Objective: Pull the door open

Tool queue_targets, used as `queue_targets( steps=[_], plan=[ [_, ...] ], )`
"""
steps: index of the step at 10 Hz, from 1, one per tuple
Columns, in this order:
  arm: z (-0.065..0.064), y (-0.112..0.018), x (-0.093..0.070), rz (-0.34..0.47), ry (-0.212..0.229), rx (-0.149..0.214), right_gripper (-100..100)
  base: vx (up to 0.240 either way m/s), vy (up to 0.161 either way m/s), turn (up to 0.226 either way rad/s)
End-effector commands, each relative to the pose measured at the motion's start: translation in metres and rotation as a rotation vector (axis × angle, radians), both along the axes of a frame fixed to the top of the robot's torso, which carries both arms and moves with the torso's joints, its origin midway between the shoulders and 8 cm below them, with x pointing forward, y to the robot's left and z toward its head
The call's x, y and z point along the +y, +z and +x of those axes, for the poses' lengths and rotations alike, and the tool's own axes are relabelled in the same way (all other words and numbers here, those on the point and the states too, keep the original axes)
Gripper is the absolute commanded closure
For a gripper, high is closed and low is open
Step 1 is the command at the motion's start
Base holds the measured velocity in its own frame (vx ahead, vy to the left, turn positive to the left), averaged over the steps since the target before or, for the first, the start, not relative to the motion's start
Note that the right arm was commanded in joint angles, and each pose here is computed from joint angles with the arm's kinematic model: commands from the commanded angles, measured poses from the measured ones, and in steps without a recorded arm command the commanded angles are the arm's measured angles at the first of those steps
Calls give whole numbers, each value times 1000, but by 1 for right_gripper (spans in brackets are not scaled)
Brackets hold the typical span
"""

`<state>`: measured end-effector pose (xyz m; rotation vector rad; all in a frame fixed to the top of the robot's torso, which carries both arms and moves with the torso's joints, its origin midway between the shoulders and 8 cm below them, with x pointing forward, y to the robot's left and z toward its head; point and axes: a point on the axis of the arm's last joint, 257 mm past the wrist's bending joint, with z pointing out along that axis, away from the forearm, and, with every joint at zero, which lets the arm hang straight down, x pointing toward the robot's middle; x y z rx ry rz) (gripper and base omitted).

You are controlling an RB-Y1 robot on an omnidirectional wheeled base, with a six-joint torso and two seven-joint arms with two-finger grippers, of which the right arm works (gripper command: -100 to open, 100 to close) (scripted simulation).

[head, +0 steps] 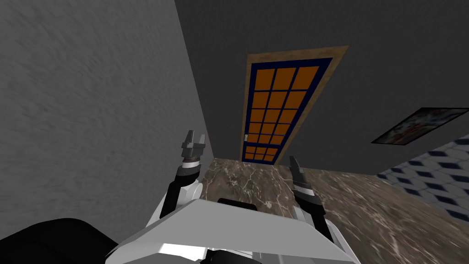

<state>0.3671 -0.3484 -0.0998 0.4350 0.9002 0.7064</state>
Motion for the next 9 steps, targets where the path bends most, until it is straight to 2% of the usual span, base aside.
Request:
queue_targets(
  steps=[1, 9],
  plan=[
    [1, -10, -6, -38, -29, 23, -100, 119, 50, 69],
    [1, -60, -34, -209, -157, 137, -100, 111, 35, 65]
  ],
)
